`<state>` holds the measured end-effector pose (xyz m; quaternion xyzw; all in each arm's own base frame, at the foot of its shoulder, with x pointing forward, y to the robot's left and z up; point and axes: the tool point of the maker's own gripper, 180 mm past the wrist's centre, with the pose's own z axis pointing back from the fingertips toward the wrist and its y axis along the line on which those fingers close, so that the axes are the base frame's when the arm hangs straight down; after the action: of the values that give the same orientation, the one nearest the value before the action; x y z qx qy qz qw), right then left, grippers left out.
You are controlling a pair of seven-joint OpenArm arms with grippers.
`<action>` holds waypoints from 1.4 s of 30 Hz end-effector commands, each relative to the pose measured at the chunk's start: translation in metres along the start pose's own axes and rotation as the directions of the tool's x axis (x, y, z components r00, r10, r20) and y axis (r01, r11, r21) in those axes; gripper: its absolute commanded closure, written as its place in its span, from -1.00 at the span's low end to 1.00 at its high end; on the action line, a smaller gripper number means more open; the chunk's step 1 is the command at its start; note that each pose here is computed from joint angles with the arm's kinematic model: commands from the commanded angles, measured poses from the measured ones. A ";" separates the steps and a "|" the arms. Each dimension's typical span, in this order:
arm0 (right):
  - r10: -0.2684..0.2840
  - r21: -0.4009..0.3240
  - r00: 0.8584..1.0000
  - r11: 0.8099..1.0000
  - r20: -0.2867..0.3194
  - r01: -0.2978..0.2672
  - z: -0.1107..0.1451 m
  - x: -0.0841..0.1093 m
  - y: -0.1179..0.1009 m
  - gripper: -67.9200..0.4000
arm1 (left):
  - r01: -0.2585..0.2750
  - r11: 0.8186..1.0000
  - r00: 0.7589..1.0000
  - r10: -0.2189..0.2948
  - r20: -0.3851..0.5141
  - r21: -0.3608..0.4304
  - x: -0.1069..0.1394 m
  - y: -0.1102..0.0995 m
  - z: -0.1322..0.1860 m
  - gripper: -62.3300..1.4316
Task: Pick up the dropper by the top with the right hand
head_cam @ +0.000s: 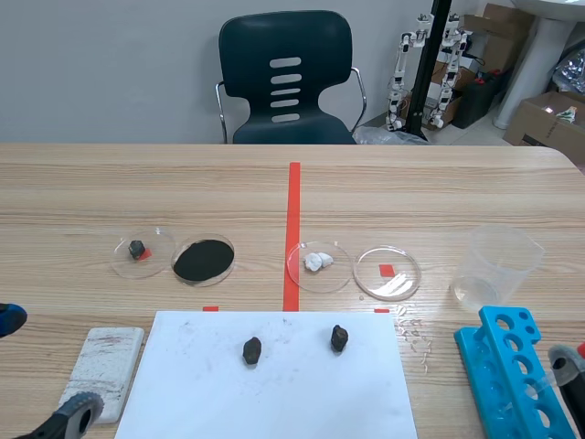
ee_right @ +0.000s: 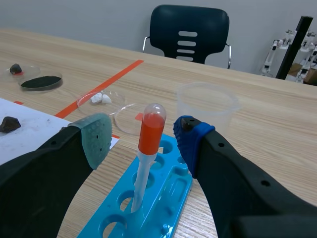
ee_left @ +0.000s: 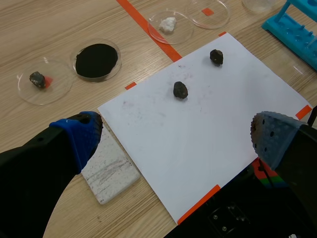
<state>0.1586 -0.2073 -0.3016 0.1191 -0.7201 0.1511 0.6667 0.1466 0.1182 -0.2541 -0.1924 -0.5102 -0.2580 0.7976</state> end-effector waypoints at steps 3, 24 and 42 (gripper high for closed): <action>0.011 -0.005 1.000 1.000 0.027 -0.011 -0.004 0.008 -0.006 0.18 | -0.008 1.000 1.000 0.008 0.029 0.002 0.007 0.000 -0.001 -1.00; 0.004 0.001 1.000 1.000 0.028 -0.004 0.004 0.009 -0.002 0.49 | -0.008 1.000 1.000 0.008 0.029 0.002 0.007 0.000 -0.001 -1.00; -0.002 0.002 1.000 1.000 0.017 0.001 0.009 0.008 -0.001 0.57 | -0.008 1.000 1.000 0.008 0.029 0.002 0.007 0.000 -0.001 -1.00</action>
<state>0.1471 -0.2072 -0.3037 0.1234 -0.7143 0.1480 0.6728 0.1467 0.1182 -0.2541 -0.1924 -0.5102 -0.2578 0.7976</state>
